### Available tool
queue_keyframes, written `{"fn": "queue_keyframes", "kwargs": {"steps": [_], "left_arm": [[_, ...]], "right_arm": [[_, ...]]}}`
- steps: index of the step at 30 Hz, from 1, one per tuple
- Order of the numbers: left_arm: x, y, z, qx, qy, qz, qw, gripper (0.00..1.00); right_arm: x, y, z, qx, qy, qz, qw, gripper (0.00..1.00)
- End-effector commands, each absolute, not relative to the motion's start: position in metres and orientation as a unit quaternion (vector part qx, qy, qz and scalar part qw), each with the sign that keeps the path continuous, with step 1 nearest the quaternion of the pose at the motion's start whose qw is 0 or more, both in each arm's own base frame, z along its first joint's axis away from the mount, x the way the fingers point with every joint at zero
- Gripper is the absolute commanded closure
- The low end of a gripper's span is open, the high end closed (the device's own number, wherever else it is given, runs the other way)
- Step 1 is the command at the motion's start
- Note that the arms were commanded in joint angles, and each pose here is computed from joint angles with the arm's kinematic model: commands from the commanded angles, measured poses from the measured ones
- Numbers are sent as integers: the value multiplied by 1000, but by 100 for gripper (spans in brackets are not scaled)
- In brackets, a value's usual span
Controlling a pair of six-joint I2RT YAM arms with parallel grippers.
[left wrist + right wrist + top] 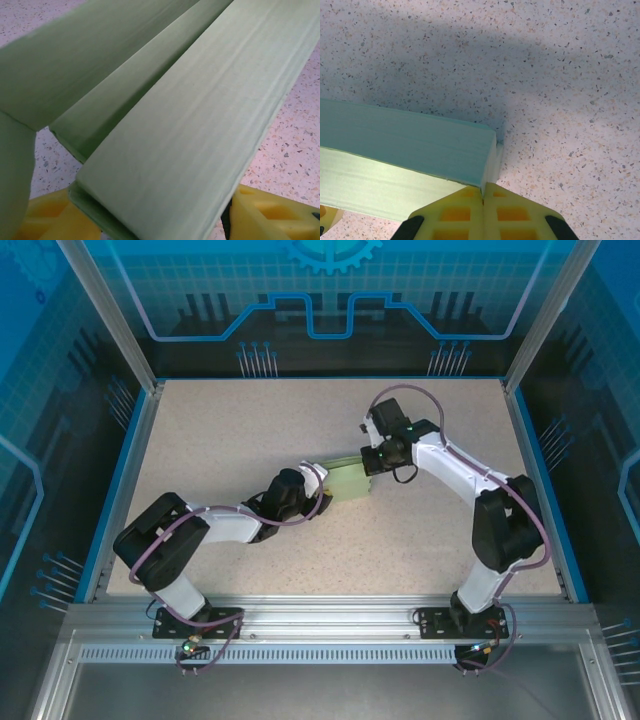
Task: Fold the paper box
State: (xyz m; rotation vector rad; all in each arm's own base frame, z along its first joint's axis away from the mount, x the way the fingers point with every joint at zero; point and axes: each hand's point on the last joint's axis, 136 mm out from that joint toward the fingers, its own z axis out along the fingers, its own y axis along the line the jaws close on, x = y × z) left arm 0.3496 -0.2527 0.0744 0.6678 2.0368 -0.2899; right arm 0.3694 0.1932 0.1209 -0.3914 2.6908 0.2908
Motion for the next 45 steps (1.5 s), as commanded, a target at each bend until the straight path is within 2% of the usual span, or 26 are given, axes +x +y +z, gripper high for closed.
{"fn": "queue_keyframes", "kwargs": {"steps": [1, 14, 34, 45], "left_arm": [[359, -253, 79, 252, 834, -104, 480, 40], [362, -245, 82, 235, 836, -89, 488, 40], [361, -245, 75, 237, 840, -77, 482, 40], [362, -246, 76, 228, 846, -78, 476, 40]], "right_arm": [[335, 213, 112, -160, 965, 139, 157, 100], [335, 219, 132, -191, 942, 166, 219, 100], [335, 221, 146, -148, 952, 202, 176, 100], [327, 215, 129, -145, 960, 188, 150, 100]]}}
